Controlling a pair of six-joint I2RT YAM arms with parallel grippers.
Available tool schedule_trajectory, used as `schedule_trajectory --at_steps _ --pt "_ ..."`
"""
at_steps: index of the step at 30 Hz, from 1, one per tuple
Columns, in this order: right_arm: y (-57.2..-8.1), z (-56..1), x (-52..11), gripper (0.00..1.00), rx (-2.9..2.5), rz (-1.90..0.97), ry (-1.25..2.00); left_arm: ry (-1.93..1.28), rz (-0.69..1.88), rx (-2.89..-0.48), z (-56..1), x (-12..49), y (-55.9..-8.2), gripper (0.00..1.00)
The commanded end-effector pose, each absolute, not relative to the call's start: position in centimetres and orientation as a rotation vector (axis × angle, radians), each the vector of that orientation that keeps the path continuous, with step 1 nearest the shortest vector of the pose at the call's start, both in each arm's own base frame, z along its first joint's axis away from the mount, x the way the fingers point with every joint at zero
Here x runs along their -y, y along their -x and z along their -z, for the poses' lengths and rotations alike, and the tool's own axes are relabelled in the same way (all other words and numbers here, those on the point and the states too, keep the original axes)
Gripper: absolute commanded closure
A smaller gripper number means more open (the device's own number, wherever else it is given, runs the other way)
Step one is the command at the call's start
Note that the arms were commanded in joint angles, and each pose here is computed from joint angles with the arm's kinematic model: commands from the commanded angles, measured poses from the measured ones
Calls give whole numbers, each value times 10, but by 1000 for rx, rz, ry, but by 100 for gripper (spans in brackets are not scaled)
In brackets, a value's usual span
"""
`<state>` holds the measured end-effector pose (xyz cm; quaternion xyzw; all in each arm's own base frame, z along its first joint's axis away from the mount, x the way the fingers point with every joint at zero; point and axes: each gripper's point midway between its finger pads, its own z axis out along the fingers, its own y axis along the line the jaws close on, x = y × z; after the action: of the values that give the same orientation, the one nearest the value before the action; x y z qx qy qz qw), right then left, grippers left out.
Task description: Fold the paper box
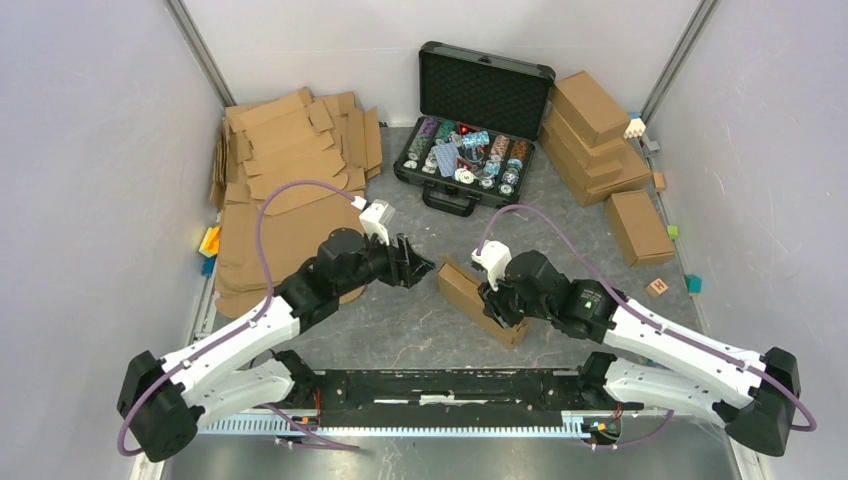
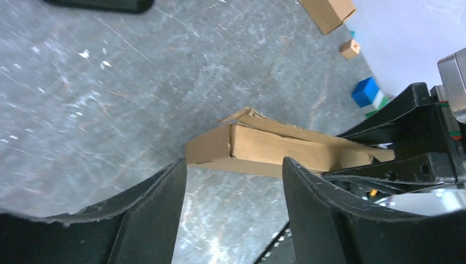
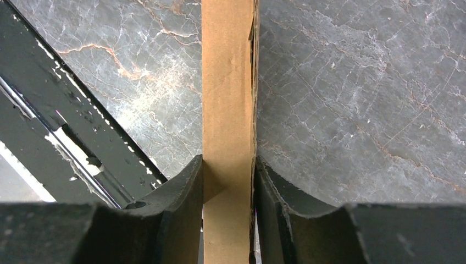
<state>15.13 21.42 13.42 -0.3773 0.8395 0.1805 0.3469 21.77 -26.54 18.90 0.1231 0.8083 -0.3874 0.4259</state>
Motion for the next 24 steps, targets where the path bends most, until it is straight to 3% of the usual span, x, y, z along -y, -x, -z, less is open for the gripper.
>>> schedule_trajectory --at_steps 1,6,10,24 --pt "-149 -133 -223 63 -2136 -507 1052 -483 771 -1947 -204 251 -232 27" --pt "-157 -125 -221 66 -2127 -446 1064 -737 868 -1815 -212 286 -233 22" --pt "-159 -123 -222 67 -2120 -445 1055 -753 835 -1807 -207 287 -249 22" --pt "-159 -121 -224 68 -2138 -441 1065 -825 971 -1821 -187 303 -239 34"
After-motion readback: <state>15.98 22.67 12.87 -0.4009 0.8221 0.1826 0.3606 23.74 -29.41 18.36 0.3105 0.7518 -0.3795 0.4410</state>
